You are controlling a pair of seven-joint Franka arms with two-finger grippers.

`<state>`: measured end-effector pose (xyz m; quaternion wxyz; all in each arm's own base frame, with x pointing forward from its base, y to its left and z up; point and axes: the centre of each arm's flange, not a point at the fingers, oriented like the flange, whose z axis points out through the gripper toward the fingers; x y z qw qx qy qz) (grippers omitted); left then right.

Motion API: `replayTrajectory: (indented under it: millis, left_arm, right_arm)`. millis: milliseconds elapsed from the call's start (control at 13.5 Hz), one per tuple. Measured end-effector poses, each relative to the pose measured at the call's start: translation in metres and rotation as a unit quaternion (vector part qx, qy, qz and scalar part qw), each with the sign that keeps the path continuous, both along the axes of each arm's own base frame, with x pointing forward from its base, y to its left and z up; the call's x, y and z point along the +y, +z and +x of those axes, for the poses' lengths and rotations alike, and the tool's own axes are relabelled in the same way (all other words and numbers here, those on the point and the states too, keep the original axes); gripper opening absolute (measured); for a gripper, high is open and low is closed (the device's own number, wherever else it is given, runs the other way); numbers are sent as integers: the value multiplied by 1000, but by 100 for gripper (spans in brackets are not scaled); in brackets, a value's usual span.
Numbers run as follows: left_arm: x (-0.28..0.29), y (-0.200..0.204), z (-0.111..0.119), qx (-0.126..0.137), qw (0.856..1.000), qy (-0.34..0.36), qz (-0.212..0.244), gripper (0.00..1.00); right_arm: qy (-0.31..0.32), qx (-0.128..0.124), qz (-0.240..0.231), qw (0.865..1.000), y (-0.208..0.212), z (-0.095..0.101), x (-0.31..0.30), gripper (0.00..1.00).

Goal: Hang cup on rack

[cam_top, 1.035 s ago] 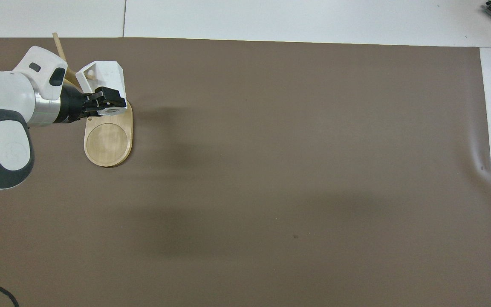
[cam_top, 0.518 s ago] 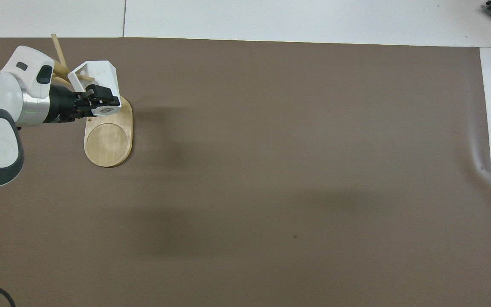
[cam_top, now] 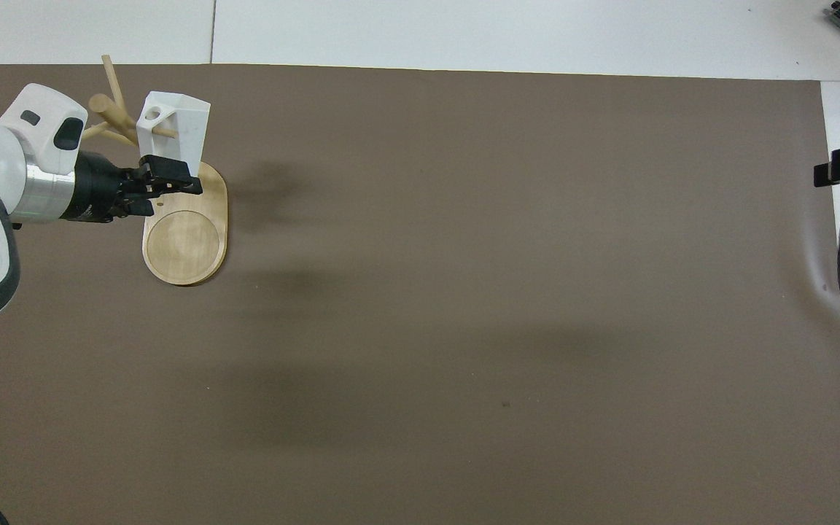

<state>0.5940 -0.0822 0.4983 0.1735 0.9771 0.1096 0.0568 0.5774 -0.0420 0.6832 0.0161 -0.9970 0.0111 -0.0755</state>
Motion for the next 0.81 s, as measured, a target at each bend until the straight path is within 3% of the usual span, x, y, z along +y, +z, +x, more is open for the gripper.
replayTrajectory:
  millis: [74,444,592,813]
  left_arm:
    - [2,4,-2,0,1000,-5,11,100]
    - [18,27,-20,-6,995,-74,63,100]
    - [24,41,-30,-8,989,-105,103,100]
    - [34,60,-42,-6,984,-126,123,100]
  right_arm:
    - [0,0,0,1000,0,0,0,100]
    - [-1,3,-7,1000,0,-1,-2,100]
    - [5,18,-24,1000,-4,-3,2,100]
    - [16,42,-30,999,-16,-7,13,100]
